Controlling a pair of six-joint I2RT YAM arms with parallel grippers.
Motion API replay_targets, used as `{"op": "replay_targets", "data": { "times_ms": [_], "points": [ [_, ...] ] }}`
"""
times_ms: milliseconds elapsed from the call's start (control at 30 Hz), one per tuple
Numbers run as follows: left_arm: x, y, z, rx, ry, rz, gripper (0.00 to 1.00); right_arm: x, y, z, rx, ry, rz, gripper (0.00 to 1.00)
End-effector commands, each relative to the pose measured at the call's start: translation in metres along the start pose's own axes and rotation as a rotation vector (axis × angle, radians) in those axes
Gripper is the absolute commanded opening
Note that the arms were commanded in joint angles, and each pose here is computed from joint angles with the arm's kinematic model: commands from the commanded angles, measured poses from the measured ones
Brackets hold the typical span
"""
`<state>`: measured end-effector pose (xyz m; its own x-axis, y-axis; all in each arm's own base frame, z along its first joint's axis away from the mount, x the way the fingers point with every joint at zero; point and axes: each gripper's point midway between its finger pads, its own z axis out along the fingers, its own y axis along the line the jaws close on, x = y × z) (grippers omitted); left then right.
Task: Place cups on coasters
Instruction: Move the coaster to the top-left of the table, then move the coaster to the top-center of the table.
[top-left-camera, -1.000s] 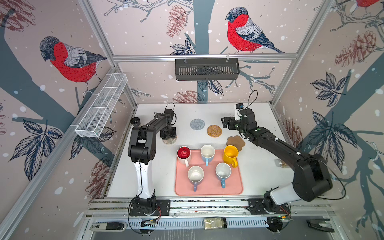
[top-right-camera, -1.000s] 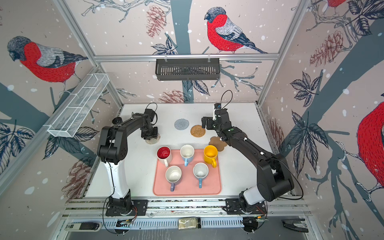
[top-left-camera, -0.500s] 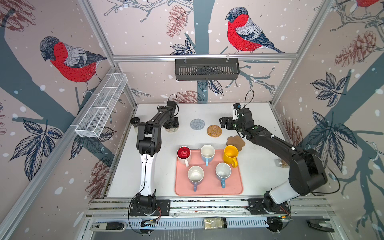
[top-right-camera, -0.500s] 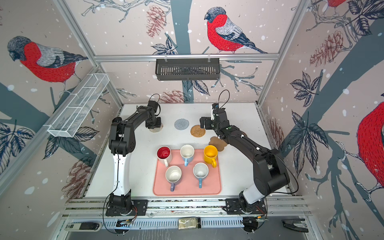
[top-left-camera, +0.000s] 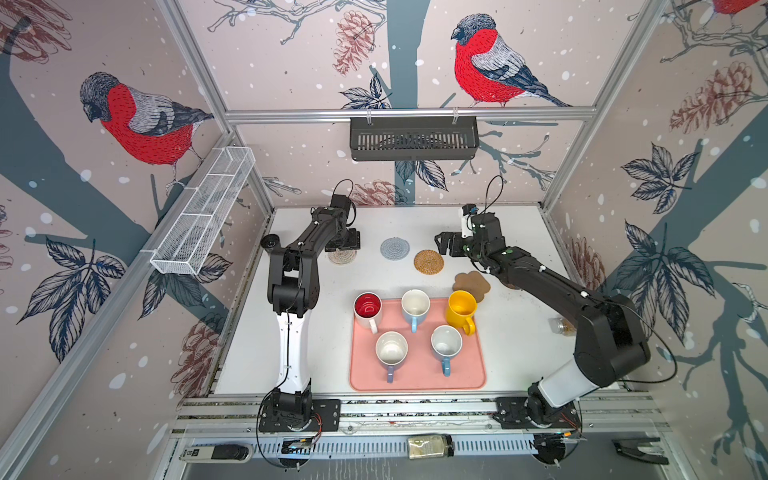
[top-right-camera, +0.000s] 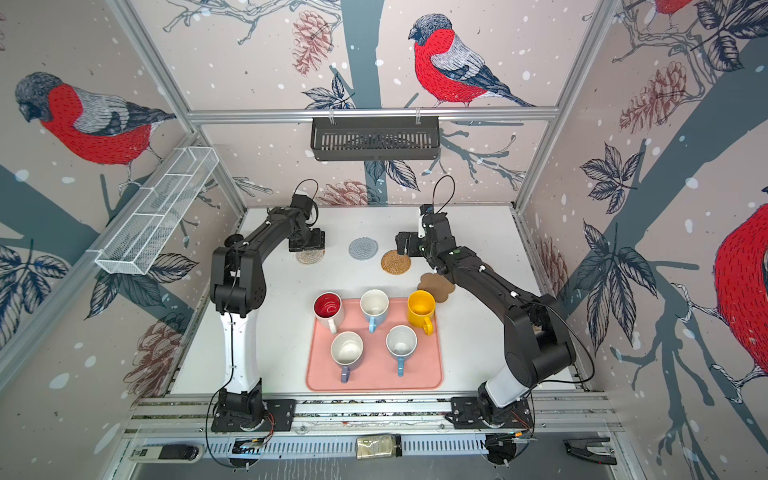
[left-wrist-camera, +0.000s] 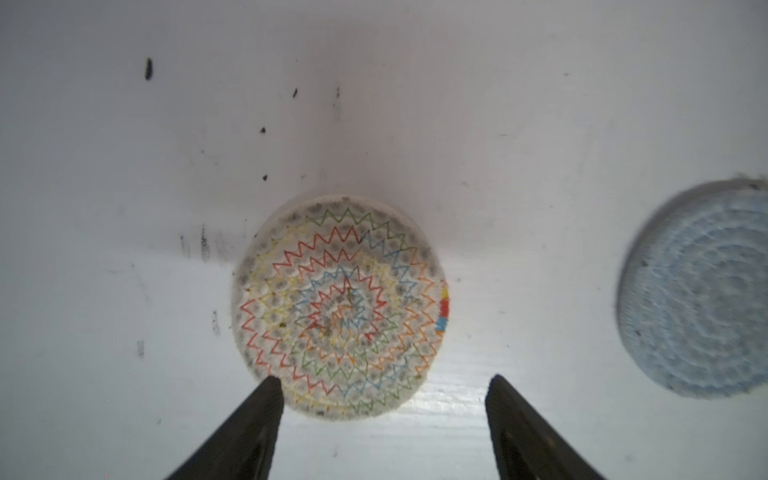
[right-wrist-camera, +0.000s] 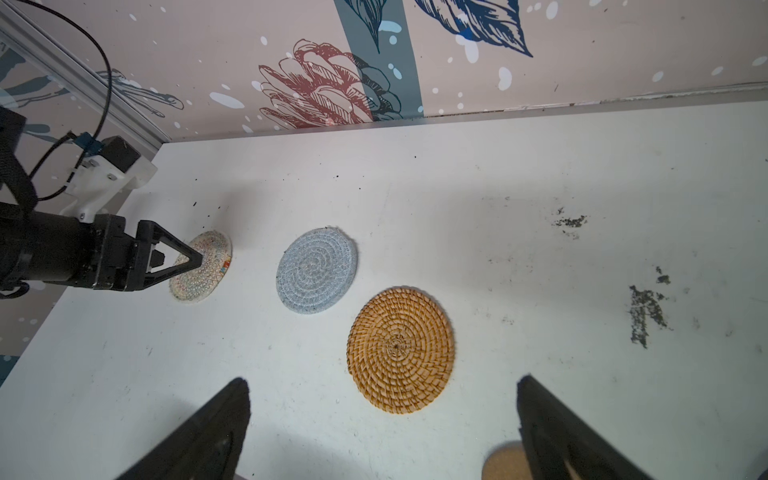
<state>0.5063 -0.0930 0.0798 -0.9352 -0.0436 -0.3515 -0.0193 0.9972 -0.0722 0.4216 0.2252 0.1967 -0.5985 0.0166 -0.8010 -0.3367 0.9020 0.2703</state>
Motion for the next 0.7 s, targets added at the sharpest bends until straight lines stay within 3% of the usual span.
{"op": "replay_targets", "data": {
  "times_ms": [0, 267, 500, 667],
  "points": [
    [-0.004, -0.019, -0.024, 0.005, -0.031, 0.088, 0.79, -0.003, 0.001, -0.004, 0.010, 0.010, 0.015, 1.00],
    [-0.004, -0.097, -0.054, 0.052, -0.056, 0.210, 0.58, -0.002, -0.011, -0.011, 0.064, 0.030, 0.061, 0.99],
    [-0.003, -0.159, -0.045, 0.135, -0.074, 0.239, 0.56, 0.015, -0.029, -0.020, 0.105, 0.050, 0.127, 0.99],
    [-0.004, -0.170, -0.020, 0.138, -0.076, 0.236, 0.54, 0.025, -0.035, -0.028, 0.118, 0.050, 0.146, 1.00]
  ]
}}
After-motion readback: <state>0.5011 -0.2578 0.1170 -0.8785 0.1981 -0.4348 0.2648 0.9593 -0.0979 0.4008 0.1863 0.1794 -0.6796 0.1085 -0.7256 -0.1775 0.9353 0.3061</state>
